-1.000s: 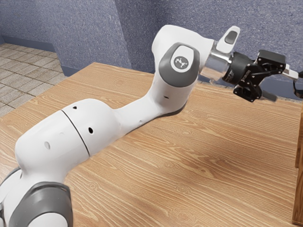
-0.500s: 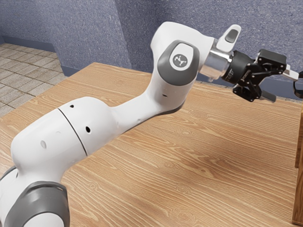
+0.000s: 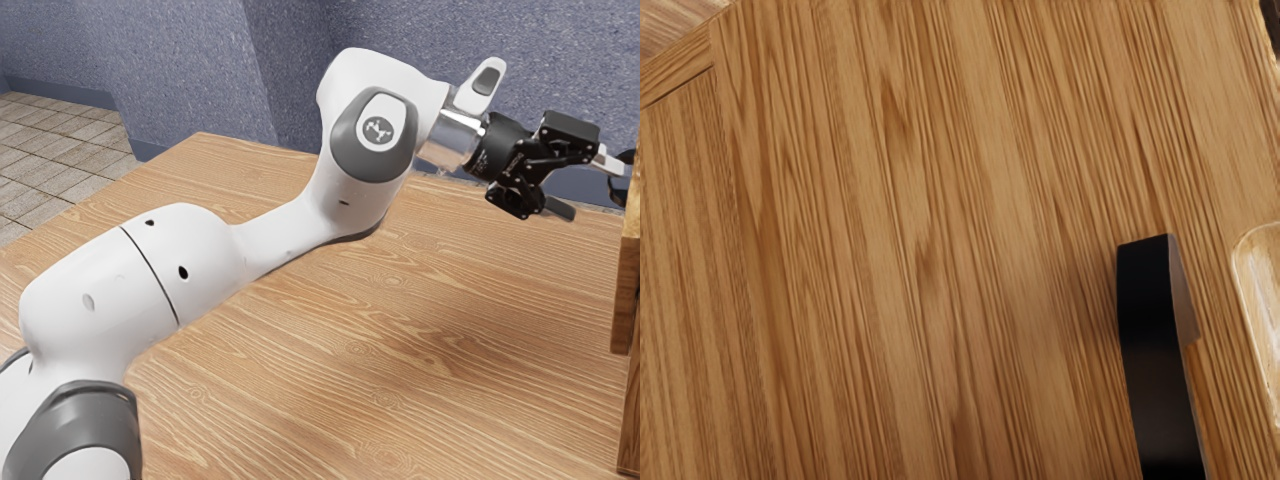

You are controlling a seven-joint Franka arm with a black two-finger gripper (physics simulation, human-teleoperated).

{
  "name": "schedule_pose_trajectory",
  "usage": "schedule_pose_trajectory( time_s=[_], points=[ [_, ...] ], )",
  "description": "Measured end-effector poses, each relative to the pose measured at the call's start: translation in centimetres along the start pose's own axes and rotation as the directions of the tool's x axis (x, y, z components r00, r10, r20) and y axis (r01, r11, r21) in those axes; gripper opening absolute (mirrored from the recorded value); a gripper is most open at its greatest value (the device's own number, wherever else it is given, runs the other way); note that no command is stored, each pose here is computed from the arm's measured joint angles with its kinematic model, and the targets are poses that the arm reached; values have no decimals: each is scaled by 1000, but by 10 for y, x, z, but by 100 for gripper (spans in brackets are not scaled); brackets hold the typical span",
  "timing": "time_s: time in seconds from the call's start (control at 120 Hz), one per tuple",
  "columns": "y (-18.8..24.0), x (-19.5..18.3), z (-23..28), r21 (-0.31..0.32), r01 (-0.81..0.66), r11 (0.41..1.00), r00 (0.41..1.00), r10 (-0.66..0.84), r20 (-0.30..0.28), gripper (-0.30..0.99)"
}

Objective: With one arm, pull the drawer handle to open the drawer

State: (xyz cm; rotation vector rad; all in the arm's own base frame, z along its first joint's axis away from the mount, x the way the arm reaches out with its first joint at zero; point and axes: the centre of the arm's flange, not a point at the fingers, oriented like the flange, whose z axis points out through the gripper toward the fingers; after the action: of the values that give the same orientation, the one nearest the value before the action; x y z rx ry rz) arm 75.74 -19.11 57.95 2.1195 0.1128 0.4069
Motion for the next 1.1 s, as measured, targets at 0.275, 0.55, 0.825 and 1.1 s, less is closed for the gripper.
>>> schedule_pose_trajectory(
  time_s=[0.275, 0.55, 0.825, 1.1],
  points=[
    [1, 2, -17, 45, -19, 999, 1000, 19, -5, 69],
    [-4, 1, -18, 73, -23, 997, 1000, 23, 6, 69],
    [-13, 5, -35, 110, -17, 994, 1000, 17, 3, 69],
    [-34, 17, -61, 128, 6, 992, 1000, -5, -9, 69]
  ],
)
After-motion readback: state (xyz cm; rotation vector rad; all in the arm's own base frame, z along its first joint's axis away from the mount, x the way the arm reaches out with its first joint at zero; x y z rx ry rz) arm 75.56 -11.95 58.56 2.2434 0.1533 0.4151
